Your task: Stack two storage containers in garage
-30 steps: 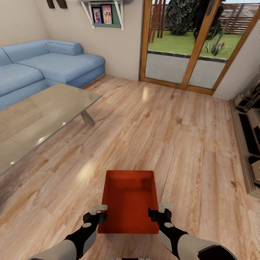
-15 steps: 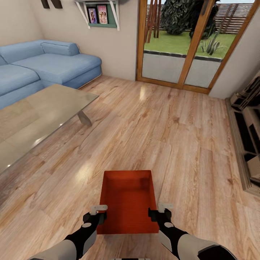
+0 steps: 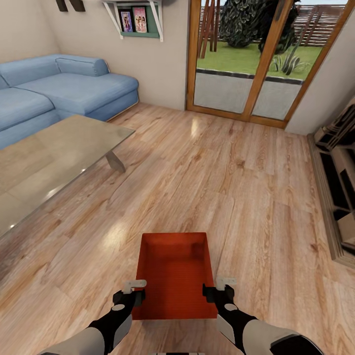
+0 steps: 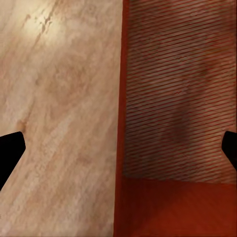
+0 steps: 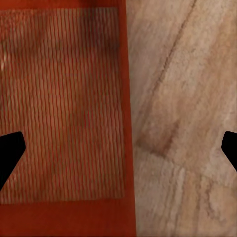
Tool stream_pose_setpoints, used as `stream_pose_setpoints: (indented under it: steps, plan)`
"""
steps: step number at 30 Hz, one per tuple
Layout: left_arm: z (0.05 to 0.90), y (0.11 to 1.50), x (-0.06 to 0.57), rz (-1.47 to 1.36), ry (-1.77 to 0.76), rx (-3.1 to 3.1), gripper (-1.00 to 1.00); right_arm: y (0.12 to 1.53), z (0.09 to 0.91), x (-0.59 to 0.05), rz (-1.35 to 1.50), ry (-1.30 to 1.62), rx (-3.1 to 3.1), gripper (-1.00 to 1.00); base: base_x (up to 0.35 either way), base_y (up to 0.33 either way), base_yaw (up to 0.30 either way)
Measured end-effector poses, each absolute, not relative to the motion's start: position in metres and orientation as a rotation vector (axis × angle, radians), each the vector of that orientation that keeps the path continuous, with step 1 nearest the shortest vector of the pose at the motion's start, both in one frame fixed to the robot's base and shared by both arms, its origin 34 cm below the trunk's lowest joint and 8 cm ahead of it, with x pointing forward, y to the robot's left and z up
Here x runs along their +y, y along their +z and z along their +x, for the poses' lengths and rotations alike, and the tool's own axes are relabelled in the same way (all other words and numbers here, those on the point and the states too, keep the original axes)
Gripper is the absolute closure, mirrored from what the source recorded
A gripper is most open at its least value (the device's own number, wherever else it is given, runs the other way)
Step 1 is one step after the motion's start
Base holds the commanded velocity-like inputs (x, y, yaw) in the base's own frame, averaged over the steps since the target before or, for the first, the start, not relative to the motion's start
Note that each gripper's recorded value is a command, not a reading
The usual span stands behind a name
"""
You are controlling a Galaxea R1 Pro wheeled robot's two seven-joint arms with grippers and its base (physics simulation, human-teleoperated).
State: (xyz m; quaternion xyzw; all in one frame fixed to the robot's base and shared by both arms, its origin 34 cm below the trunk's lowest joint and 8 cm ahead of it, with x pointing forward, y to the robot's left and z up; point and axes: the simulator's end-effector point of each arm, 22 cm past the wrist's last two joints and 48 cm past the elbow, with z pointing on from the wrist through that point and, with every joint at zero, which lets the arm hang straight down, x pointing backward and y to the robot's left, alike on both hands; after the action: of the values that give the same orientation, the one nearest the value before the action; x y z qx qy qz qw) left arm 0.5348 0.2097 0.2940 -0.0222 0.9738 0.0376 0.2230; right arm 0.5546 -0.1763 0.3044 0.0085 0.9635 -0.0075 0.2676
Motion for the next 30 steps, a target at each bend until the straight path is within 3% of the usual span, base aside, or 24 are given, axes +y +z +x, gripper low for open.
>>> stream_pose_setpoints:
  steps: [30]
  plan:
    - [0.52,0.247,0.211,-0.061,0.106,2.705,-1.0,0.261,0.547,-0.176,0.024,-0.02,2.599,-1.0,0.0,0.0,0.0]
